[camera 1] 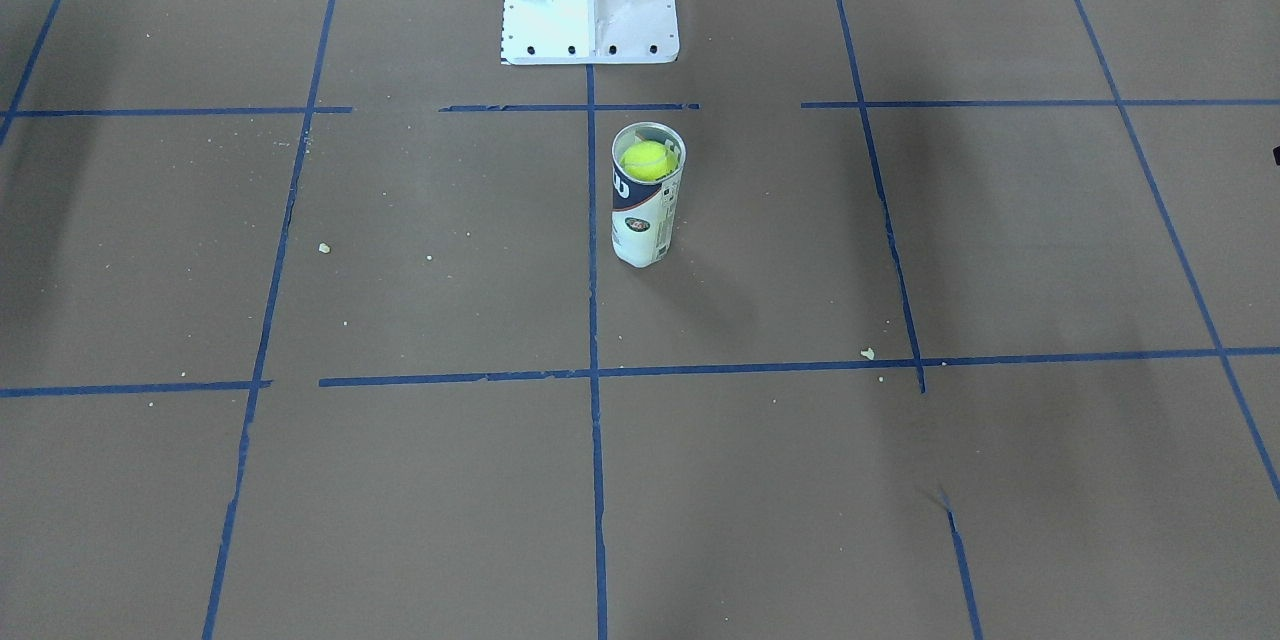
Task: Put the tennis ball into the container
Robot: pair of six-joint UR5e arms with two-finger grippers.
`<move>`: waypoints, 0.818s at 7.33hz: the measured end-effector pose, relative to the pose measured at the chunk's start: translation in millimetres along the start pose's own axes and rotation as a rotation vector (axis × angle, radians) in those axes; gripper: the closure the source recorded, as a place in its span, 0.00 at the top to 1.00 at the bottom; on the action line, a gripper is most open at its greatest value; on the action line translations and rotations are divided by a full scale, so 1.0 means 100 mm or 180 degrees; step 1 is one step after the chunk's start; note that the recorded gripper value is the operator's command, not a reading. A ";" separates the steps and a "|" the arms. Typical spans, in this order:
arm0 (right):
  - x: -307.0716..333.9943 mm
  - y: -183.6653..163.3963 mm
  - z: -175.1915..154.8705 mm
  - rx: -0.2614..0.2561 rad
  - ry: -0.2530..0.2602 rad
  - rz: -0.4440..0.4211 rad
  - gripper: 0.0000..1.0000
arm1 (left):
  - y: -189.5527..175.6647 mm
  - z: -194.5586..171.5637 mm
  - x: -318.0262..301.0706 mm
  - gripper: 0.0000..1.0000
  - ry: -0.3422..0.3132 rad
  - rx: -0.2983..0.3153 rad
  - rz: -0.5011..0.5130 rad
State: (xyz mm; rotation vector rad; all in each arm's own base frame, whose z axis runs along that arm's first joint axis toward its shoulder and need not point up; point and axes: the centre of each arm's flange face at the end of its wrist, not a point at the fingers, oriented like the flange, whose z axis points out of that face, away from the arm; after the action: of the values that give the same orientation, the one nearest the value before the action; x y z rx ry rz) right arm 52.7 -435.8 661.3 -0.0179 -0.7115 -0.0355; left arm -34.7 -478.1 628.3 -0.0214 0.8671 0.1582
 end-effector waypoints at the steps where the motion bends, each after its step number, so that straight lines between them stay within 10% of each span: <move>1: 0.00 0.00 0.00 0.0000 0.0000 0.0000 1.00 | 0.00 -0.02 -0.02 1.00 -0.0003 0.0013 -0.0009; 6: 0.00 0.00 0.00 0.0001 0.0000 -0.0001 1.00 | 0.03 -0.28 -0.05 1.00 -0.0035 0.0175 -0.0024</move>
State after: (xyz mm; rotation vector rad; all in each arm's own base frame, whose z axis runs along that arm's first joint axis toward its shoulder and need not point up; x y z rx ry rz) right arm 52.7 -436.1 661.1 -0.0174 -0.7115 -0.0357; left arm -59.3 -477.5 614.2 0.0277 0.8598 0.1273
